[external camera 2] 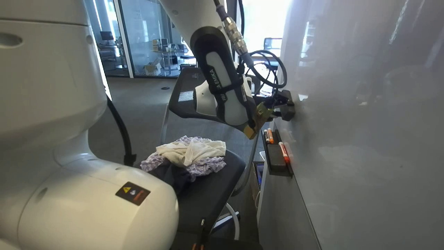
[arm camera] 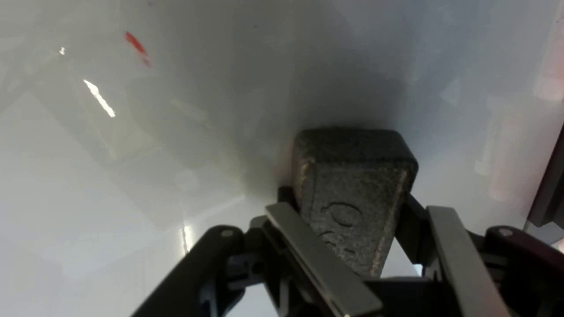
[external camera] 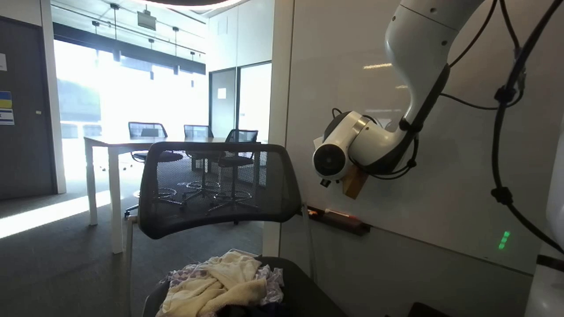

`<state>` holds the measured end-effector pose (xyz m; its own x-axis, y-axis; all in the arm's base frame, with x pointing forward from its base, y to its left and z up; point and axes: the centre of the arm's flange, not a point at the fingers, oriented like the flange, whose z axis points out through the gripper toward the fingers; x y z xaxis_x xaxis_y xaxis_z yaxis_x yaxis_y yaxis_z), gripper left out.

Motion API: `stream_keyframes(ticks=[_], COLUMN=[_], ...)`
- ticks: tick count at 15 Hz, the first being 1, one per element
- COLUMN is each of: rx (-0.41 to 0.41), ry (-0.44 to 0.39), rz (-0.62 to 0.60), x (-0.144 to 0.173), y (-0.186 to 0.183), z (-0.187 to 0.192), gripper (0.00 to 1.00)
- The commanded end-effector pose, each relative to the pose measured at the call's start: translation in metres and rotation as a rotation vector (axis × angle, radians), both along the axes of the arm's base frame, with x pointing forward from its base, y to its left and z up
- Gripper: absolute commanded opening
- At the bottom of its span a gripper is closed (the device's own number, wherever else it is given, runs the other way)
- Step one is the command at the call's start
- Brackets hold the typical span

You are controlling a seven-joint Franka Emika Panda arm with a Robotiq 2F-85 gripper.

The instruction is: Pick up the duster, then rub something off of the board

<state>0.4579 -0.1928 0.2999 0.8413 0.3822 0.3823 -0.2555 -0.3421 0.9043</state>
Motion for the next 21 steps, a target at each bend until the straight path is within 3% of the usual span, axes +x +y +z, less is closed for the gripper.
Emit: stream_keyframes(ticks=[1, 7, 13, 16, 21], rx=[-0.063, -0.236, 0.148, 0.326, 0.605], ry=[-0.099, -0.223, -0.136, -0.094, 0.015], rz=[-0.082, -0.091, -0.011, 0.079, 0.197], x=[-0.040, -0.083, -0.111, -0.108, -0.102], y=[-0.031, 0.017, 0.105, 0.153, 0.183], z=[0.023, 0.060, 0.049, 0.047, 0.026], gripper=[0.32, 0.32, 0.32, 0.32, 0.32])
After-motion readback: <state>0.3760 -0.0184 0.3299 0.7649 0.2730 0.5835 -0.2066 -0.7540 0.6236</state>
